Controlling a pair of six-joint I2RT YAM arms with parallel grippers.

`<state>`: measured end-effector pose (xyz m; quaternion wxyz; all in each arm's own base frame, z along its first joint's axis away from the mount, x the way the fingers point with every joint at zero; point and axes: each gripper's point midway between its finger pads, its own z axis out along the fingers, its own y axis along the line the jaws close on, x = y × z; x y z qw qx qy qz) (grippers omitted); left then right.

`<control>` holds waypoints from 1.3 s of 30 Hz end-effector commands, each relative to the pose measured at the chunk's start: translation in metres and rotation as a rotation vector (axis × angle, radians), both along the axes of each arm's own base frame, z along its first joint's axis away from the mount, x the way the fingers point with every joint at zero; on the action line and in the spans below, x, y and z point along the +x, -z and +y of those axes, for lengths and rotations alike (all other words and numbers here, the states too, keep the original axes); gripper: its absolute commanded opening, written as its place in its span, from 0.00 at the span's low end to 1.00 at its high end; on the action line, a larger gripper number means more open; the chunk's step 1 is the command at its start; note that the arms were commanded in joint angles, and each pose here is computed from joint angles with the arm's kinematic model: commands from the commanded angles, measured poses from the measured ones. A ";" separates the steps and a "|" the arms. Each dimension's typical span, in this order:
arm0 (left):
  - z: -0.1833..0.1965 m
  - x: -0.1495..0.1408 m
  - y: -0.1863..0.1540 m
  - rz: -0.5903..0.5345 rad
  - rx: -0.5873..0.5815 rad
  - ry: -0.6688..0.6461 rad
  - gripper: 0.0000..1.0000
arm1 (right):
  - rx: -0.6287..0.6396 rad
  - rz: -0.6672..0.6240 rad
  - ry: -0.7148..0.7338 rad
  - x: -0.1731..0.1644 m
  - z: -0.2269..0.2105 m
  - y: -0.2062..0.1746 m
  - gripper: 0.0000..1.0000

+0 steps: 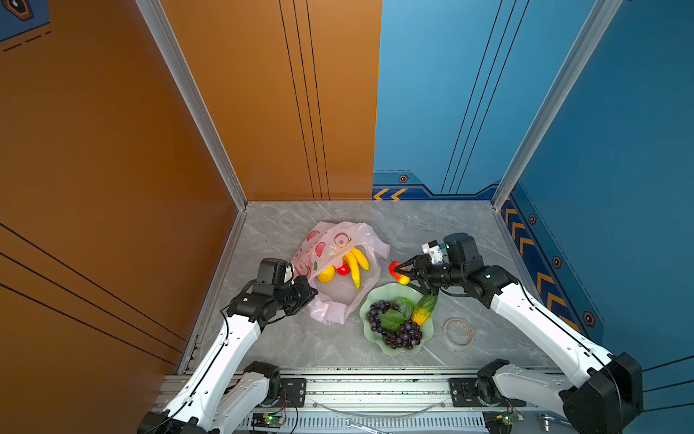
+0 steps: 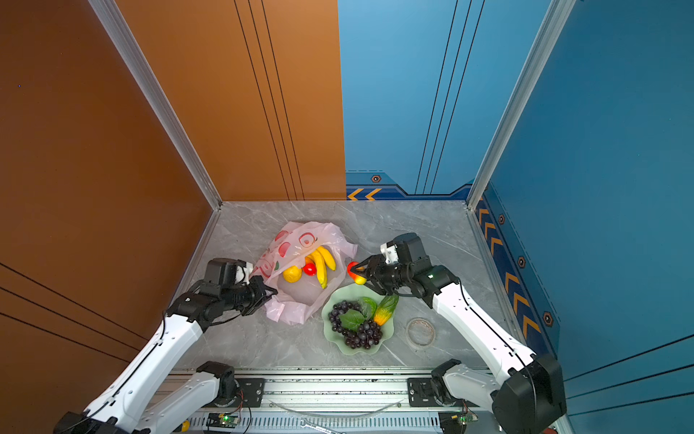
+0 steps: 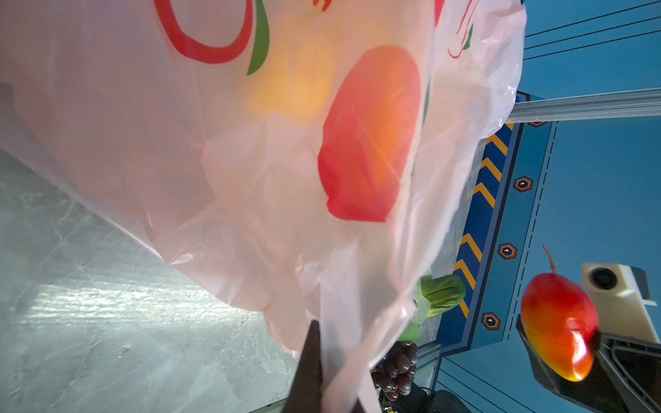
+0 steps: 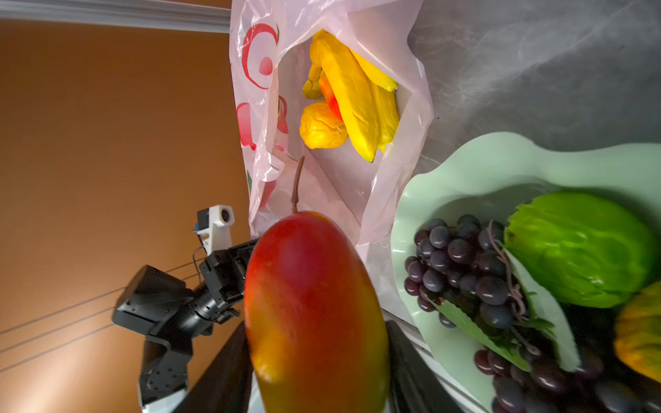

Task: Place the fruits into the plastic bag
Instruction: Place the fruit in the plastic bag.

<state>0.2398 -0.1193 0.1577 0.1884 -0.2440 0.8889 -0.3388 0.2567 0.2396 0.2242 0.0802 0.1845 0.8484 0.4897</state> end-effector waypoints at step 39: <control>-0.013 0.025 -0.041 -0.054 -0.079 0.027 0.00 | -0.015 0.040 -0.160 0.109 0.226 0.092 0.51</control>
